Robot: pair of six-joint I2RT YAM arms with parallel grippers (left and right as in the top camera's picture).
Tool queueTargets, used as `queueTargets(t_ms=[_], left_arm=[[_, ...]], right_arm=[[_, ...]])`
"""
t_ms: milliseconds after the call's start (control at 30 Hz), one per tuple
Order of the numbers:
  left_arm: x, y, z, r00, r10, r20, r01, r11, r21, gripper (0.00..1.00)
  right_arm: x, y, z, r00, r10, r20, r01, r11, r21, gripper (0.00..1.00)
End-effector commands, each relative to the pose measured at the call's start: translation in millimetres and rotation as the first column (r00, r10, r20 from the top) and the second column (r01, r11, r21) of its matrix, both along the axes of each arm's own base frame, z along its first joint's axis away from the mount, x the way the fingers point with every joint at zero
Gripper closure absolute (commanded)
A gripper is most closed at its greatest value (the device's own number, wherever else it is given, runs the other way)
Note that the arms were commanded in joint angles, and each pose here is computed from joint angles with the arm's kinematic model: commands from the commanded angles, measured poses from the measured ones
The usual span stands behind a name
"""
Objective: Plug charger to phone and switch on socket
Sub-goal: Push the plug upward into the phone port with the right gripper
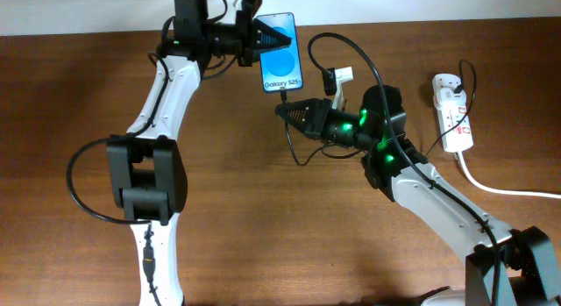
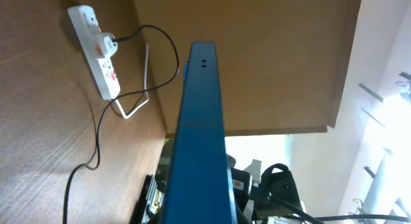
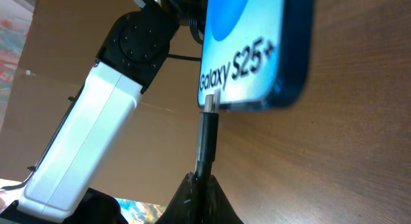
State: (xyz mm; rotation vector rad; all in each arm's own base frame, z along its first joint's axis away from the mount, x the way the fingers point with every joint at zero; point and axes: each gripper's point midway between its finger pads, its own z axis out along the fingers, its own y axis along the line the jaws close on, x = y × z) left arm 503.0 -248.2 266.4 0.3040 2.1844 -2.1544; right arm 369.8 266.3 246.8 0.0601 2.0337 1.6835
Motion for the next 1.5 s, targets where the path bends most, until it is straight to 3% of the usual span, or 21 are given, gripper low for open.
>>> queueTargets(t_ms=[0, 1467], left_arm=[[-1.2, 15.4, 16.3, 0.999, -0.001, 0.054, 0.002, 1.000, -0.019, 1.00], [-11.1, -12.7, 13.9, 0.999, -0.033, 0.029, 0.034, 0.999, -0.007, 1.00]], right_arm=[[1.5, -0.3, 2.0, 1.000, 0.007, 0.012, -0.007, 1.000, 0.000, 0.96], [4.2, -1.9, -4.9, 1.000, -0.018, -0.016, 0.018, 1.000, -0.017, 0.96]])
